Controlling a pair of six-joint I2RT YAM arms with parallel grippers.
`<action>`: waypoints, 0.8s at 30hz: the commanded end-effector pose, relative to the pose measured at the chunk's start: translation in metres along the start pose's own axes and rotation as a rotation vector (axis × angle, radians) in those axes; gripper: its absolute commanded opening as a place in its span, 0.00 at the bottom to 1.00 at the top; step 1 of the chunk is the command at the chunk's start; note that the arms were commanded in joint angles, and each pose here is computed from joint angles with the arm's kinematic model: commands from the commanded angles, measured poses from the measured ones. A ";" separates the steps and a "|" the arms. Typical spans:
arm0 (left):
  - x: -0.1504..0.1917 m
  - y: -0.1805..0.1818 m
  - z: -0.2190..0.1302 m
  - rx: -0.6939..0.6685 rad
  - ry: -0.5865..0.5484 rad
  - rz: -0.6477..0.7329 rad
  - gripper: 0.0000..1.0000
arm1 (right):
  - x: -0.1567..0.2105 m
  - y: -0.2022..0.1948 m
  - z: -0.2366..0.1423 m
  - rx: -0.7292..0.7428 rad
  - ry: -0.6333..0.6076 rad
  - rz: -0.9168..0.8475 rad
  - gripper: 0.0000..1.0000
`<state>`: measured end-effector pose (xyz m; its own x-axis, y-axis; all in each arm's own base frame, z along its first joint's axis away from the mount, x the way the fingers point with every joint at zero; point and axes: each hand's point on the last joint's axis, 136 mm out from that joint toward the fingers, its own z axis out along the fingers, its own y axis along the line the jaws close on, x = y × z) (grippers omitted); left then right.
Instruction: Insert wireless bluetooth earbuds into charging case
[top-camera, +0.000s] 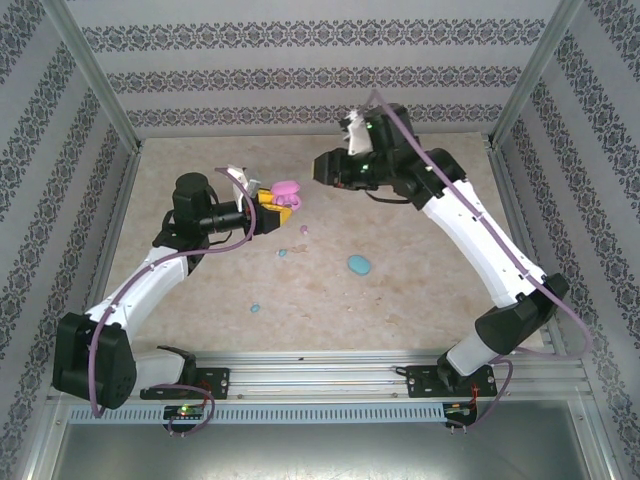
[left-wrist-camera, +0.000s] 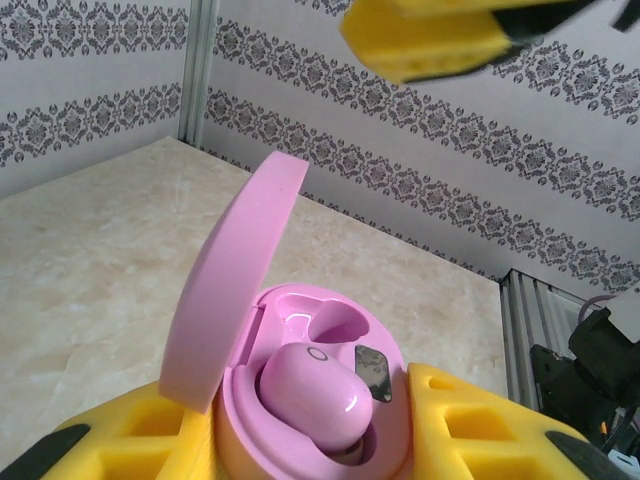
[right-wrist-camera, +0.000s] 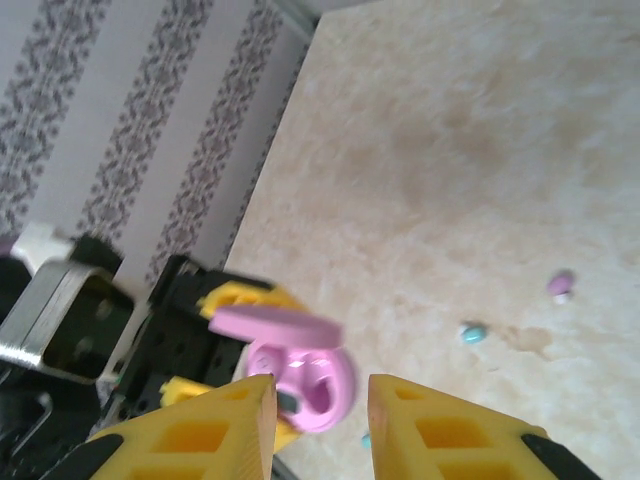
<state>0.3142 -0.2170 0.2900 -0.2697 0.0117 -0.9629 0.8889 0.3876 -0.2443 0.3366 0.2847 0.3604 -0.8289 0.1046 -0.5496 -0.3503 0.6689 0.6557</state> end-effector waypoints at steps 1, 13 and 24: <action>-0.008 -0.012 -0.004 0.024 -0.041 0.077 0.00 | 0.001 -0.012 -0.007 0.015 0.002 0.010 0.30; -0.026 -0.021 -0.016 -0.044 -0.079 0.275 0.00 | 0.010 -0.060 0.032 0.006 0.059 0.135 0.30; -0.025 -0.007 -0.007 -0.051 -0.061 0.221 0.00 | 0.032 -0.086 0.073 0.030 0.161 0.166 0.30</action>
<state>0.3096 -0.2090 0.3009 -0.0932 0.0556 -0.9941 0.8961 0.4398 -0.0594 0.3706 0.2766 0.2711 -0.9144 0.1266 -0.3845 -0.2048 0.6747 0.7092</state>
